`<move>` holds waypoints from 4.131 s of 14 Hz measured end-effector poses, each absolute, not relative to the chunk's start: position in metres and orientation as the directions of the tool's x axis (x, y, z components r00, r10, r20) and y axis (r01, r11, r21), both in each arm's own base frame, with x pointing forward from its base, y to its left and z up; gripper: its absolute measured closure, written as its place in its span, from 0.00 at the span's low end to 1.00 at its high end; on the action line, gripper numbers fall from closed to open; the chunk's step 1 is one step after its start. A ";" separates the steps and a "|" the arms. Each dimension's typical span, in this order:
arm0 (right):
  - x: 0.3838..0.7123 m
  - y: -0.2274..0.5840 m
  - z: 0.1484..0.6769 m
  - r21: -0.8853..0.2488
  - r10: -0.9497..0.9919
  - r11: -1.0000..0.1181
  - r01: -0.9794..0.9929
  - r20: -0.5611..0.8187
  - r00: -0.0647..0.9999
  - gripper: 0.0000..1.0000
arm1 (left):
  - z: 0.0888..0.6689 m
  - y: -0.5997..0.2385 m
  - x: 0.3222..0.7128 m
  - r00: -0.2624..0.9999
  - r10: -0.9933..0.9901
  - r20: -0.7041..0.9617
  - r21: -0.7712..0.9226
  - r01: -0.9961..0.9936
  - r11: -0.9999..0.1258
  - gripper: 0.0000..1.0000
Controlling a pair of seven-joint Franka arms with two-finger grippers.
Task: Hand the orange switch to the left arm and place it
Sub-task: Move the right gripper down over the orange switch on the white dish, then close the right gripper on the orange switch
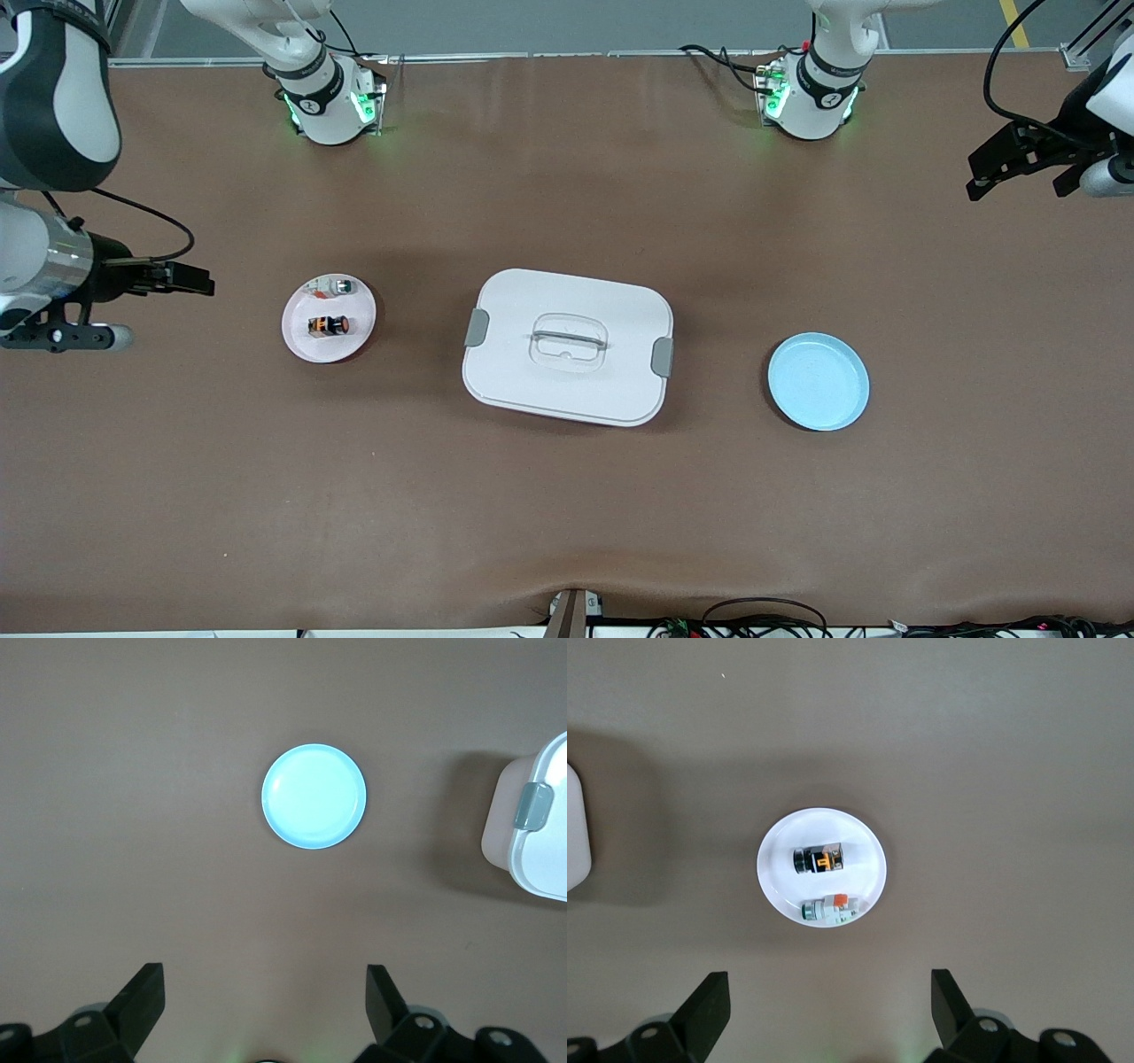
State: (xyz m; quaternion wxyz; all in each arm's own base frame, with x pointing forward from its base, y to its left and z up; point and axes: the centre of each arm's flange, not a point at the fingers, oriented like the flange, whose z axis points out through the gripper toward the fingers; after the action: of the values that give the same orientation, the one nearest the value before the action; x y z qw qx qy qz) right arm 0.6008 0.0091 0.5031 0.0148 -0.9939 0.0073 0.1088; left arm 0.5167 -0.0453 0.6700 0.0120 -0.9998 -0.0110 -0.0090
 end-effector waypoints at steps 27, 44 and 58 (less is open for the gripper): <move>0.536 0.044 0.247 -0.043 -0.005 -0.999 -0.008 -0.089 0.996 0.00 | 0.670 -0.045 0.517 1.000 0.023 0.020 -0.024 0.023 -0.999 0.00; 0.526 0.042 0.181 -0.034 -0.012 -0.999 -0.015 -0.086 0.996 0.00 | 0.670 -0.045 0.517 1.000 0.023 0.020 -0.024 0.023 -0.999 0.00; 0.520 0.065 0.178 -0.031 0.030 -0.999 0.027 -0.103 0.994 0.16 | 0.670 -0.045 0.517 1.000 0.023 0.019 -0.024 0.023 -0.999 0.00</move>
State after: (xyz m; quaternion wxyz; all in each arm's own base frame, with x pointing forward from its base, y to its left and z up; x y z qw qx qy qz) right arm 0.5201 0.0653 0.1776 0.0150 -0.9984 -0.0141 0.0519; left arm 0.5172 -0.0447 0.6697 0.0119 -0.9998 -0.0116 -0.0095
